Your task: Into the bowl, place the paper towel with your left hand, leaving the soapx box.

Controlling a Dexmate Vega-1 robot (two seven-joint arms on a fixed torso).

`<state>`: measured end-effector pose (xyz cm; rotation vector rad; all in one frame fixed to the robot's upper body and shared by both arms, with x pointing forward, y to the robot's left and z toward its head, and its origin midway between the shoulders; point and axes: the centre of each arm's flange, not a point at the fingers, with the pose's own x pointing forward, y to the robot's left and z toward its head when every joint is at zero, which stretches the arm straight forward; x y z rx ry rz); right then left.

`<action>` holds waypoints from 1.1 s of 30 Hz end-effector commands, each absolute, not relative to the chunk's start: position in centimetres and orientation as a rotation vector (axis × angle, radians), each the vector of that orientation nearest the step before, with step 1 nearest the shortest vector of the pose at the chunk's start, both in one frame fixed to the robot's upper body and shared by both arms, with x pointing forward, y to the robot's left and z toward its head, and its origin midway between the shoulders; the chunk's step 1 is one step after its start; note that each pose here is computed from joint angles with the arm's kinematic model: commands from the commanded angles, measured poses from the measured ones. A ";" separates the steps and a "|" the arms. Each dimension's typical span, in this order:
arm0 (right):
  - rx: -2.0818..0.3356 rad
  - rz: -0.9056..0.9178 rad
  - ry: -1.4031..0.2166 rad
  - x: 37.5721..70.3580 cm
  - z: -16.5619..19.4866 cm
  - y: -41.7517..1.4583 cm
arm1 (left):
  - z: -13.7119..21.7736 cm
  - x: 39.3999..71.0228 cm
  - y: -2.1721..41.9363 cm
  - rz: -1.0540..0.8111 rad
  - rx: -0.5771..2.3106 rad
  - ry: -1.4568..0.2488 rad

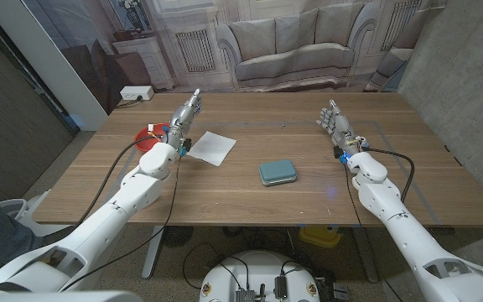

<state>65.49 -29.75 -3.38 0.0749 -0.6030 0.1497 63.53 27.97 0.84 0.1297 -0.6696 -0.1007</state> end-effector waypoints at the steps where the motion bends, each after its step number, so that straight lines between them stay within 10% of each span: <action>1: 0.090 0.135 -0.618 65.0 -3.7 -29.9 | 1.1 62.1 28.1 -0.047 0.207 -0.686; 33: 0.071 0.175 -0.665 63.5 -2.9 -28.1 | 1.8 59.8 28.8 0.095 0.444 -0.693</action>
